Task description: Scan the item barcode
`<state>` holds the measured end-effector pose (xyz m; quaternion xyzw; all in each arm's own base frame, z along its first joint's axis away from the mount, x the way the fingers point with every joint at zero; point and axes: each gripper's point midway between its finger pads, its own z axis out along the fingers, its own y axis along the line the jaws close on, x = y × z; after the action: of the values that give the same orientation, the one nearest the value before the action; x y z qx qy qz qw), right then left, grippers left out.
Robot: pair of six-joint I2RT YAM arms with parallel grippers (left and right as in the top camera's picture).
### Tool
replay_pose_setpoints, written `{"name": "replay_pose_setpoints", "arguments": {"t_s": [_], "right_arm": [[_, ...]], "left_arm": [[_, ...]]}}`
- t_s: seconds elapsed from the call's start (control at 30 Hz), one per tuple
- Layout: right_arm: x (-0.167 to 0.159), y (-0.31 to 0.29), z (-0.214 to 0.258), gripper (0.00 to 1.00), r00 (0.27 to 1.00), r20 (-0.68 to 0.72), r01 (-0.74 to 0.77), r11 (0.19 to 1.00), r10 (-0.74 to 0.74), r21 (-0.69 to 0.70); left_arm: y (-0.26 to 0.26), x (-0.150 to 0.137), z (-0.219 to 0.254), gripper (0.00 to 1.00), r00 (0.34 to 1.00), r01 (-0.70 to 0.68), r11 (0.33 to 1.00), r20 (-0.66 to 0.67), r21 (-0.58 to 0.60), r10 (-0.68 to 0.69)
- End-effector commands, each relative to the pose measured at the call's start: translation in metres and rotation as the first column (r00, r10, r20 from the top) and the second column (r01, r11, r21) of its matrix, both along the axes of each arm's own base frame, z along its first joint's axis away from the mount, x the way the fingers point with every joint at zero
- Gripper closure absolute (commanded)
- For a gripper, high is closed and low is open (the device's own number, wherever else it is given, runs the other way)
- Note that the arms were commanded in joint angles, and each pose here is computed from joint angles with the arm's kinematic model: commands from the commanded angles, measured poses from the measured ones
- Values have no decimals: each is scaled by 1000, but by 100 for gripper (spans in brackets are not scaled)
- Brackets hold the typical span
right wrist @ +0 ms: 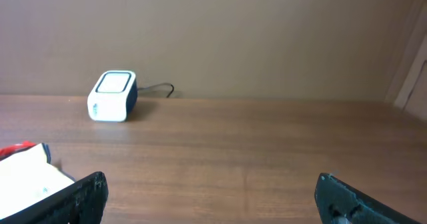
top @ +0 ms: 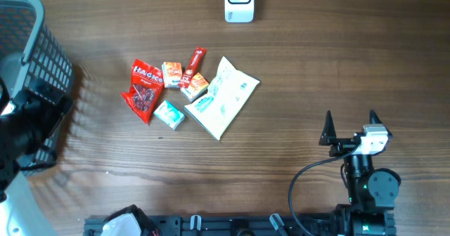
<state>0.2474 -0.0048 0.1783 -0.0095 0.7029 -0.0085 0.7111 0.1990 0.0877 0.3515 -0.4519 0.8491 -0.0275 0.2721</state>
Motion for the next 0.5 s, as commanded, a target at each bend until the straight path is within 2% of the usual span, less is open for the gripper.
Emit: {"name": "replay_pose_setpoints", "arguments": {"t_s": [0.0,0.07,0.13,0.2,0.27,0.3,0.33,0.37,0.47], "right_arm": [[-2,8,27,0,993,110,-58,996,51,62],[-6,30,32,0,975,130,-199,964,177,178],[-12,54,33,0,938,131,-346,859,321,378],[-15,61,34,0,922,136,-377,762,362,527],[-15,63,29,0,919,120,-328,563,375,759],[-13,60,26,0,926,108,-285,481,363,829],[-13,59,25,0,928,105,-261,424,357,867],[-13,60,26,0,927,108,-259,406,360,876],[-22,74,40,0,882,160,-355,401,444,844]], "left_arm": [[5,2,0,0,1000,-10,1000,-2,15,10],[5,2,0,0,1000,-10,1000,-4,14,10],[5,2,0,0,1000,-10,1000,-4,14,10],[5,2,0,0,1000,-10,1000,-4,14,10],[5,2,0,0,1000,-10,1000,-4,14,10],[5,2,0,0,1000,-10,1000,-4,14,10],[5,2,0,0,1000,-10,1000,-4,14,10],[5,2,0,0,1000,-10,1000,-4,14,10],[5,2,0,0,1000,-10,1000,-4,14,10]]}}
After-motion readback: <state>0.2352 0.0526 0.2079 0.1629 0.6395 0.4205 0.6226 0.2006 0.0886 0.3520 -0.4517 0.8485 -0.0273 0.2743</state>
